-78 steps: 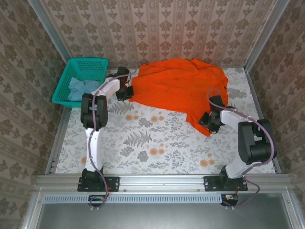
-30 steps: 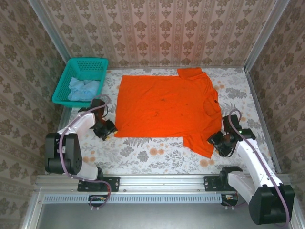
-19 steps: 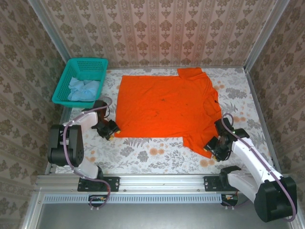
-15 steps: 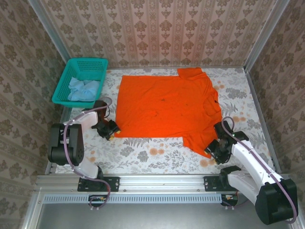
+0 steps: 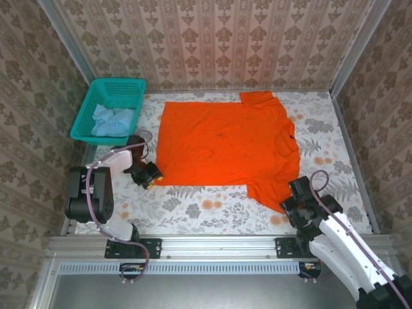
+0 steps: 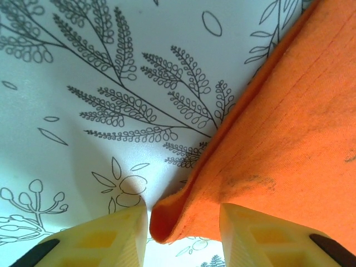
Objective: Fold and stack the t-shirts
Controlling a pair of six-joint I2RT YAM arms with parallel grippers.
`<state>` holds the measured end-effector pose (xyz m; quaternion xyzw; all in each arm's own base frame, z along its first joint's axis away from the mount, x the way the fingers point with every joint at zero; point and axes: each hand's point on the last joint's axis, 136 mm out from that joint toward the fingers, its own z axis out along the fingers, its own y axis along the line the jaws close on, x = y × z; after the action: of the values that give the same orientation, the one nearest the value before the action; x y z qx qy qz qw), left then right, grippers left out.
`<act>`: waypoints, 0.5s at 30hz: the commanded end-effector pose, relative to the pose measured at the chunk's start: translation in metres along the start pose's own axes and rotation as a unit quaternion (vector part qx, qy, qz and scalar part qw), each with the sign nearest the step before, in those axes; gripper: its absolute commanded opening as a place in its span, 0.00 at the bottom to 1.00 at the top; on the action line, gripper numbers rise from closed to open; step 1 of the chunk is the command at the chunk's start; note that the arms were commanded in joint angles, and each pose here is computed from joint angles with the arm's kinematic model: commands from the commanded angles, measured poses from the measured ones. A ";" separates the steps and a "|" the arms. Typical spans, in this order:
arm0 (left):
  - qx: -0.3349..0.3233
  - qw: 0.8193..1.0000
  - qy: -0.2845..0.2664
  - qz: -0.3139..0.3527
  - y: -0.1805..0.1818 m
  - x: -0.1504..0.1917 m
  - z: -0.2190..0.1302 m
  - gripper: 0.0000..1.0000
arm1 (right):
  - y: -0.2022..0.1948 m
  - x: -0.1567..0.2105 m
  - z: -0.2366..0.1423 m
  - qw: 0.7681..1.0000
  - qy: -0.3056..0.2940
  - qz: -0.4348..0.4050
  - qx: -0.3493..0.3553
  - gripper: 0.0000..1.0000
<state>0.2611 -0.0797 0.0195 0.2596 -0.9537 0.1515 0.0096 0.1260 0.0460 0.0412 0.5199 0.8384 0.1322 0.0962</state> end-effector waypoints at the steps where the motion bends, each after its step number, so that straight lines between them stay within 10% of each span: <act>1: 0.008 1.000 -0.012 0.028 -0.006 -0.010 -0.003 0.39 | -0.009 0.001 0.001 0.998 -0.014 0.052 0.020 0.47; 15: 0.000 0.999 -0.021 0.038 -0.002 -0.013 -0.004 0.36 | -0.002 -0.009 0.035 0.990 -0.076 0.118 0.002 0.46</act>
<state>0.2660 -0.0776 0.0199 0.2375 -0.9596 0.1511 -0.0024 0.1288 0.0518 0.0136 0.5957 0.7899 0.1028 0.1026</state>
